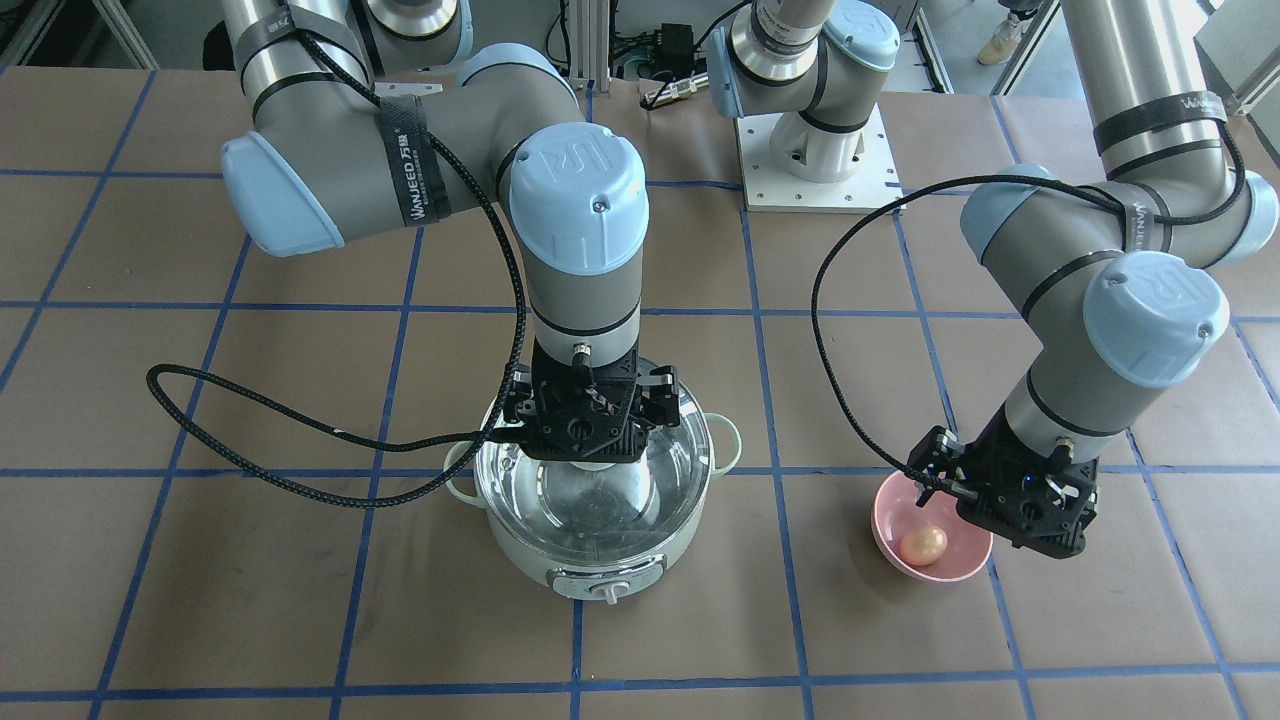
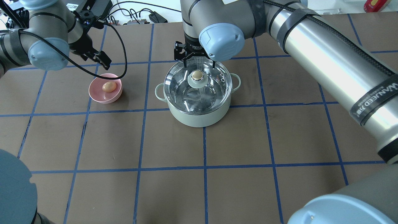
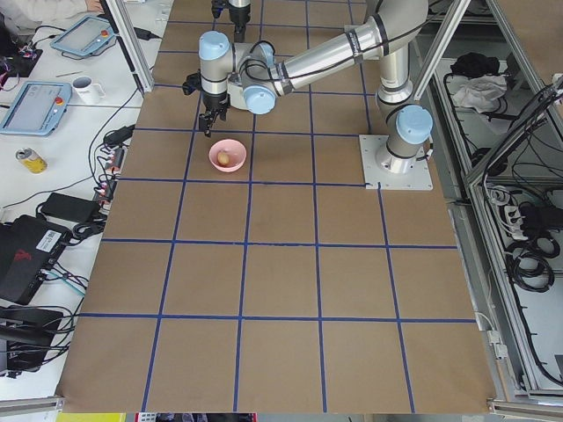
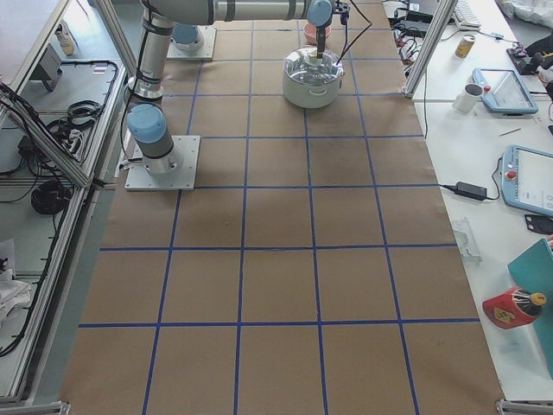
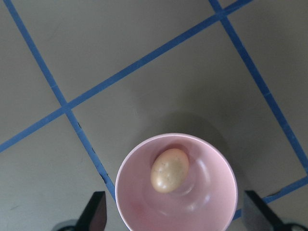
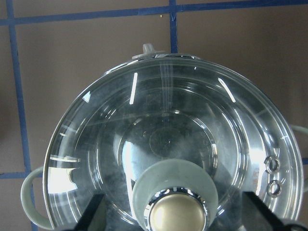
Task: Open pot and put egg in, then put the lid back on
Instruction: 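Grasp the lid knob with the right gripper while the left gripper grasps the egg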
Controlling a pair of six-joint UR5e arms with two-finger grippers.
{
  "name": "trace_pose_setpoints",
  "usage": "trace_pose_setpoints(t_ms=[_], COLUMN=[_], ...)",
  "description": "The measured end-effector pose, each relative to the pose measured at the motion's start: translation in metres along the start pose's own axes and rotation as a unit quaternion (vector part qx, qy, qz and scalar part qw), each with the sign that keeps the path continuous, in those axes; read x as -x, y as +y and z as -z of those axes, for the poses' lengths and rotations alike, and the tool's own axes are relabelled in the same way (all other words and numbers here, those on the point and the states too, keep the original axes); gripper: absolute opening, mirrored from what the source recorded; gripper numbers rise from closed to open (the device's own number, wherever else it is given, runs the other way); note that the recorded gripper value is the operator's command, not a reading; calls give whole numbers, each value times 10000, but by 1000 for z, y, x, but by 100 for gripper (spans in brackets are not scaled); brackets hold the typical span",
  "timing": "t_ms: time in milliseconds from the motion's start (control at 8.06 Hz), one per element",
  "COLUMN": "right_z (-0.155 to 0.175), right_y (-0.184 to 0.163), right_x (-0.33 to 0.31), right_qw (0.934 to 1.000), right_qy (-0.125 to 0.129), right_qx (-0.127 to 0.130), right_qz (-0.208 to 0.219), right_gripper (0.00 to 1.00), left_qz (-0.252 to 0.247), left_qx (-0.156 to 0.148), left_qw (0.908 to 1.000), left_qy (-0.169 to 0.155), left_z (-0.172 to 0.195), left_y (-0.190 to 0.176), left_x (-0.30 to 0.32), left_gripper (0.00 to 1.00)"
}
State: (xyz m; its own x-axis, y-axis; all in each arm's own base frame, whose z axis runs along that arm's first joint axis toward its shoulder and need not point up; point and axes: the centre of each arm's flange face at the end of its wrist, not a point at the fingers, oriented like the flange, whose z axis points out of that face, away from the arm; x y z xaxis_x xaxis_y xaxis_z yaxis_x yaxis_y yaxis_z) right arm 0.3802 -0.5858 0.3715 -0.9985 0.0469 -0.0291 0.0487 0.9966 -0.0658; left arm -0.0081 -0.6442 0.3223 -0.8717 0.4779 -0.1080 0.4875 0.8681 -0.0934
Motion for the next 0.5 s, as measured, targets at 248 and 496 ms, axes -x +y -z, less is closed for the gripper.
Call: trace_pose_setpoints(t_ms=[248, 496], right_z=[-12, -23], right_y=[6, 12], right_x=[3, 1], right_qw=[9999, 9997], right_qy=[42, 93], right_qx=[109, 224], right_qz=[52, 99], right_gripper=[100, 78], left_qz=[-296, -363], left_qx=[155, 322], left_qw=[9994, 9986], left_qy=[118, 220], left_z=[-22, -47], left_y=[2, 4], left_x=[0, 3], left_gripper=[100, 100])
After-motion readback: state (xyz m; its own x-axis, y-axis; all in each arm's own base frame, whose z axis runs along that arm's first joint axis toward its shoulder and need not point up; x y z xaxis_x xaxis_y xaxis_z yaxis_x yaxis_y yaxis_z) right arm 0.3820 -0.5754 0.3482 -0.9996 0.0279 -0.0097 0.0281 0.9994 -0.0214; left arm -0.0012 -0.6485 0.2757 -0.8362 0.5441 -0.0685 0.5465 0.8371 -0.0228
